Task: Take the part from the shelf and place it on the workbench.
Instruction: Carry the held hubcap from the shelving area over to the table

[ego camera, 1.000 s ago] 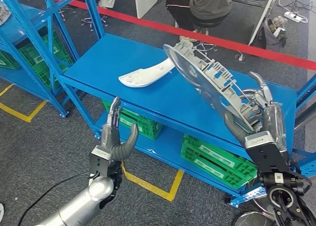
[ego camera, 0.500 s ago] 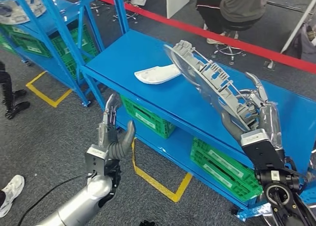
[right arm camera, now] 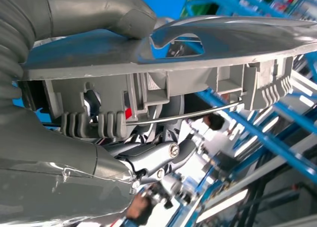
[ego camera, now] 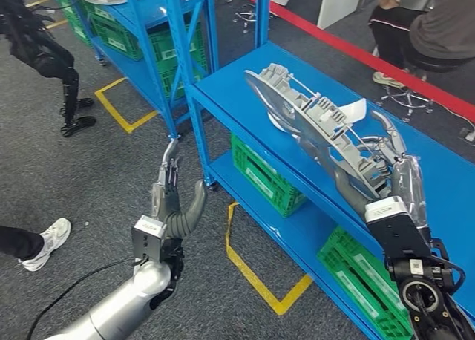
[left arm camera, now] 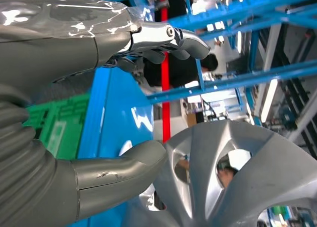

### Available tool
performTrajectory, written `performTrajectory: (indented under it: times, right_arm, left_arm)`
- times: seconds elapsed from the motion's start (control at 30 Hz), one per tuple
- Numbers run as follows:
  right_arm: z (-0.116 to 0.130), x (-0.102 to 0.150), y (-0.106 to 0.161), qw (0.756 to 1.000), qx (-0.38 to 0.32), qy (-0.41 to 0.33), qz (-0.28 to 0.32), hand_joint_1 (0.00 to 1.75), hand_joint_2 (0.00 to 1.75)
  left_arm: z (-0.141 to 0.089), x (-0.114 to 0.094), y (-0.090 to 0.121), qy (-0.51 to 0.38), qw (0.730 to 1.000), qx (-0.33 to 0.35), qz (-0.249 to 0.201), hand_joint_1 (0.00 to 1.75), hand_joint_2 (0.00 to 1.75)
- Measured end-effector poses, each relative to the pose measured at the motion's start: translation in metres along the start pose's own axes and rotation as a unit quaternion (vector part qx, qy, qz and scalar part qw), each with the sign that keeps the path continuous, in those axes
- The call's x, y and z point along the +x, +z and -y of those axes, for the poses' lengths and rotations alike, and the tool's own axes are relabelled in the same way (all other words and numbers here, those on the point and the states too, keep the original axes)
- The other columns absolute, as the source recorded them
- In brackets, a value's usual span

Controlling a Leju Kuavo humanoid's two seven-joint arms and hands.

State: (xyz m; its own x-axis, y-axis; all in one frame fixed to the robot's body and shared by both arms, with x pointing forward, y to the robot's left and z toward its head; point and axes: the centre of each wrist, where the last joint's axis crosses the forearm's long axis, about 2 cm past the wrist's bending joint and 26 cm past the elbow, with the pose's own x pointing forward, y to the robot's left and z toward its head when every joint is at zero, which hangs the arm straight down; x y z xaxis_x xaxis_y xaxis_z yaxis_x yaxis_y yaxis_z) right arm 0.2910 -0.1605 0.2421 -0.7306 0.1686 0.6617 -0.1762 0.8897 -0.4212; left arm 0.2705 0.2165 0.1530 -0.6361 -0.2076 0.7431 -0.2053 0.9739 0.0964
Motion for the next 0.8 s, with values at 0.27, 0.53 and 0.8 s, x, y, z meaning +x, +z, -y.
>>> performTrajectory:
  times: [0.27,0.53,0.8]
  right_arm:
    - [-0.0005,-0.0005,0.0004,1.0,0.008,-0.006,0.002,1.75,1.75]
    - [0.0004,0.0,-0.0025,1.0,0.01,-0.008,0.006,1.75,1.75]
    - [-0.001,0.0007,-0.0021,1.0,0.014,-0.026,0.006,1.75,1.75]
  left_arm:
    - [0.0003,-0.0004,0.0005,-0.002,1.0,-0.001,-0.001,0.0,1.75]
    - [-0.0021,-0.0013,0.0027,-0.009,1.0,-0.004,-0.003,0.0,1.75]
    - [-0.0029,-0.0016,0.0039,-0.011,1.0,-0.005,-0.008,0.0,1.75]
